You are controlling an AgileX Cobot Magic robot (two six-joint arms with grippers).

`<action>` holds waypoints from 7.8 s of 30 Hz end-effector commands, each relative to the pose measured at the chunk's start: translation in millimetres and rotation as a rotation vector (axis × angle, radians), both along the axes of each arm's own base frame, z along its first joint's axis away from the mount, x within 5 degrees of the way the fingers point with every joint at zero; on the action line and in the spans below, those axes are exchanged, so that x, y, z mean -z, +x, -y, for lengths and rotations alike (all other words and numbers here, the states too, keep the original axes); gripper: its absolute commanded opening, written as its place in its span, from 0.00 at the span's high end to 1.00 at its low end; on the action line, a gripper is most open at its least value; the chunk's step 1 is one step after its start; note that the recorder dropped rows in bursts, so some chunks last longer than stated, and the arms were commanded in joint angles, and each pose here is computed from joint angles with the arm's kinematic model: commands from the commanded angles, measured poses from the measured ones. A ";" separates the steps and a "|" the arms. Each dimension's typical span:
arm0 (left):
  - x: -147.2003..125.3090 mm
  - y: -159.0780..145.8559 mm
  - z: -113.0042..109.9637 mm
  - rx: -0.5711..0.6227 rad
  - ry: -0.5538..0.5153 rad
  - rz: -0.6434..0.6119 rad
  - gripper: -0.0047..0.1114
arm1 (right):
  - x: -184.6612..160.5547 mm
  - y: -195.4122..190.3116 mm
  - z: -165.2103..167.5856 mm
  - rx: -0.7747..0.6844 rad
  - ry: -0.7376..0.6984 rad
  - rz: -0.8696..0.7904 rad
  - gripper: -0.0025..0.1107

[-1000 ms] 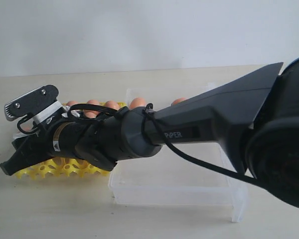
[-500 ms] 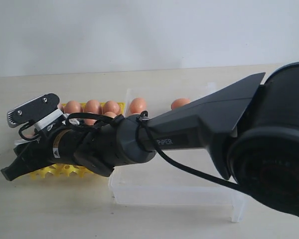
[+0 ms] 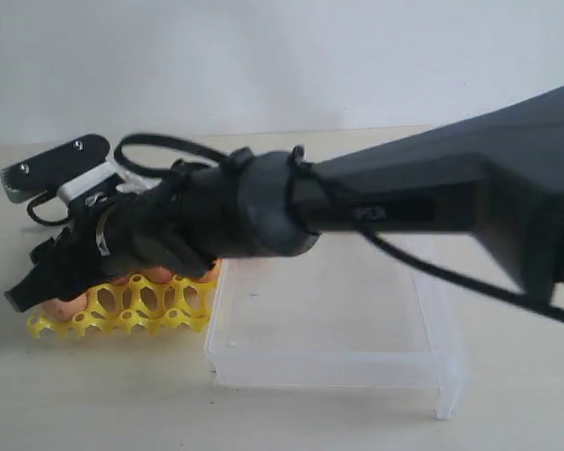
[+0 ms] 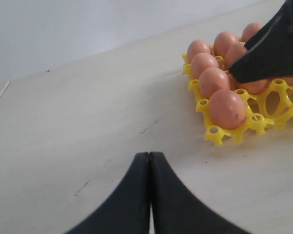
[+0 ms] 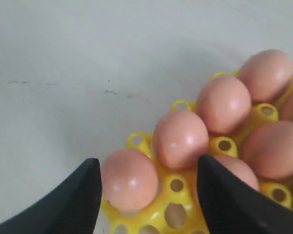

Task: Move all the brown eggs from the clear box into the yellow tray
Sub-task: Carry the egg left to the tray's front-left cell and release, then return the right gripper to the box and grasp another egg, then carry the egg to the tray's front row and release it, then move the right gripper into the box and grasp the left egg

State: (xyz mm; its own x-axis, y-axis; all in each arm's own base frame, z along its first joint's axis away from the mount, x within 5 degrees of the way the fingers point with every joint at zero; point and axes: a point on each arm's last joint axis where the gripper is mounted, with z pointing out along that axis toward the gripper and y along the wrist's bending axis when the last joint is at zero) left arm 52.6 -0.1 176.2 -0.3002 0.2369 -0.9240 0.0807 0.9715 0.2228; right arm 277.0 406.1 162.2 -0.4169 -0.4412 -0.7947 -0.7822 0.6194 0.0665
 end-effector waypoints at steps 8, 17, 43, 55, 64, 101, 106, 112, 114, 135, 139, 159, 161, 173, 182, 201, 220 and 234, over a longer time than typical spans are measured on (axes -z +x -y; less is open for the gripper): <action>-2.1 -0.3 0.1 0.000 -0.005 0.015 0.96 | -54.0 66.8 136.5 0.642 -0.338 -0.218 0.48; -2.1 -0.3 0.1 0.000 -0.005 0.015 0.96 | -24.4 107.2 167.1 0.869 -0.077 -0.414 0.48; -2.1 -0.3 0.1 0.000 -0.005 0.015 0.96 | 34.1 120.4 139.7 0.742 0.080 -0.466 0.48; -2.1 -0.3 0.1 0.000 -0.005 0.015 0.96 | 53.1 119.4 140.4 0.711 0.007 -0.468 0.69; -2.1 -0.3 0.1 0.000 -0.005 0.015 0.96 | 15.8 111.9 146.7 0.568 -0.132 -0.380 0.98; -2.1 -0.3 0.1 0.000 -0.005 0.015 0.96 | 33.7 6.8 26.6 -0.093 0.084 0.197 0.97; -2.1 -0.3 0.1 0.000 -0.005 0.015 0.96 | 33.7 6.7 26.6 -0.082 0.094 0.179 0.87; -2.1 -0.3 0.1 0.000 -0.005 0.015 0.96 | 46.5 6.7 26.7 -0.072 0.084 0.147 0.68; -2.1 -0.3 0.1 0.000 -0.005 0.015 0.96 | 48.3 6.7 26.7 -0.068 0.084 0.139 0.59; -2.1 -0.3 0.1 0.000 -0.005 0.015 0.96 | -27.8 4.8 61.2 0.034 -0.073 0.026 0.46; -2.1 -0.3 0.1 0.000 -0.005 0.015 0.96 | -43.3 27.1 88.4 0.238 0.028 -0.100 0.46; -2.1 -0.3 0.1 0.000 -0.005 0.015 0.96 | 11.2 119.1 175.8 0.758 0.223 -0.318 0.46; -2.1 -0.3 0.1 0.000 -0.005 0.015 0.96 | 15.1 125.9 173.0 0.770 0.239 -0.326 0.46; -2.1 -0.3 0.1 0.000 -0.005 0.015 0.96 | 33.3 156.3 155.6 0.800 0.299 -0.344 0.46; -2.1 -0.3 0.1 0.000 -0.005 0.015 0.96 | 50.5 160.1 152.4 0.808 0.280 -0.362 0.46; -2.1 -0.3 0.1 0.000 -0.005 0.015 0.96 | 54.8 153.9 154.8 0.764 0.132 -0.361 0.98; -2.1 -0.3 0.1 0.000 -0.005 0.015 0.96 | -43.0 61.0 164.9 0.405 0.176 -0.012 0.98; -2.1 -0.3 0.1 0.000 -0.005 0.015 0.96 | -56.9 15.1 195.2 0.334 0.210 0.110 0.98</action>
